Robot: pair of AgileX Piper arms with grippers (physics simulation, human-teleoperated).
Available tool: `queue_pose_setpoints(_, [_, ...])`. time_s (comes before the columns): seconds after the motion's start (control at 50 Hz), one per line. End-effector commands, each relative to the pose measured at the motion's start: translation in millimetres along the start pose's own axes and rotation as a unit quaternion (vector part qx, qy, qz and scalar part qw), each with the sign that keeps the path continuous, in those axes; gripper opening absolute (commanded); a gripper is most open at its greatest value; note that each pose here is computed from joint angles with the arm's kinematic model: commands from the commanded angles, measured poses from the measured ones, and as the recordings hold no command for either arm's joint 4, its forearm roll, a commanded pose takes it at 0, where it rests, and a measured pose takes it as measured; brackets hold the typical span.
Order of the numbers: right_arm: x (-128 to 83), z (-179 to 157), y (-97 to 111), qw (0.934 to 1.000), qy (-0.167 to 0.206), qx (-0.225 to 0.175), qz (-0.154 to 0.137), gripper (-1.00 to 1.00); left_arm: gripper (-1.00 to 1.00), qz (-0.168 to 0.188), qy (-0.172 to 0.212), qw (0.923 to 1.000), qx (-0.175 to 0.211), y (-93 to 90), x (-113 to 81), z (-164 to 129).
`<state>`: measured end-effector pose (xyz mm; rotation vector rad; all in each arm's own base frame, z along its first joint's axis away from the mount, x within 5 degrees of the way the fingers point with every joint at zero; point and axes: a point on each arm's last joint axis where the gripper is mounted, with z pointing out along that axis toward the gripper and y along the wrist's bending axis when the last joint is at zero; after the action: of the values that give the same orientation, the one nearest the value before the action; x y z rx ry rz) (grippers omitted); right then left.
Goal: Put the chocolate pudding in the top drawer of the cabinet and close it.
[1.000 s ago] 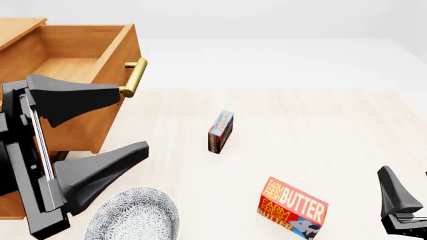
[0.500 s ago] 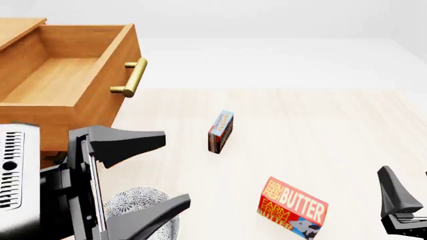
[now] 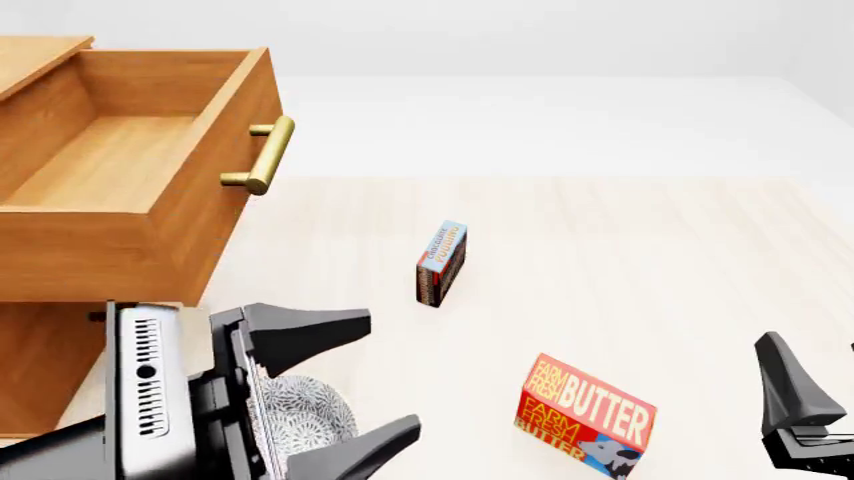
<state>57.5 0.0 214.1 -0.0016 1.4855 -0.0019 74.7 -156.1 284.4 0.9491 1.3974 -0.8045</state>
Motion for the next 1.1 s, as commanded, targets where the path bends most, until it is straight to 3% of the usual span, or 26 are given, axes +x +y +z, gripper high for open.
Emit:
queue_pose_setpoints(0.02, [0,0,0,1.0,0.0,0.0,0.0,1.0,1.0,-0.032,0.009,0.9991,-0.026,8.4,18.4,9])
queue_pose_setpoints(0.14, [0,0,0,1.0,0.0,0.0,0.0,1.0,1.0,-0.038,0.022,0.9988,-0.023,7.5,24.8,22])
queue_pose_setpoints(0.28, [0,0,0,1.0,0.0,0.0,0.0,1.0,1.0,-0.059,0.04,0.9963,-0.049,17.7,36.2,31])
queue_pose_setpoints(0.3, [0,0,0,1.0,0.0,0.0,0.0,1.0,1.0,-0.062,0.037,0.9961,-0.051,18.4,36.4,30])
queue_pose_setpoints(0.32, [0,0,0,1.0,0.0,0.0,0.0,1.0,1.0,-0.068,0.032,0.9958,-0.053,20.0,21.8,29])
queue_pose_setpoints(0.34, [0,0,0,1.0,0.0,0.0,0.0,1.0,1.0,-0.071,0.034,0.9953,-0.057,20.9,34.0,31])
queue_pose_setpoints(0.38, [0,0,0,1.0,0.0,0.0,0.0,1.0,1.0,-0.074,0.04,0.9946,-0.061,23.7,25.0,35])
queue_pose_setpoints(0.54, [0,0,0,1.0,0.0,0.0,0.0,1.0,1.0,-0.089,0.051,0.9919,-0.075,30.6,30.4,46])
queue_pose_setpoints(0.58, [0,0,0,1.0,0.0,0.0,0.0,1.0,1.0,-0.087,0.051,0.9905,-0.093,38.8,31.7,45])
queue_pose_setpoints(0.6, [0,0,0,1.0,0.0,0.0,0.0,1.0,1.0,-0.103,0.056,0.9881,-0.099,41.6,34.2,47])
queue_pose_setpoints(1.1, [0,0,0,1.0,0.0,0.0,0.0,1.0,1.0,-0.119,0.098,0.9806,-0.121,57.9,52.9,81])
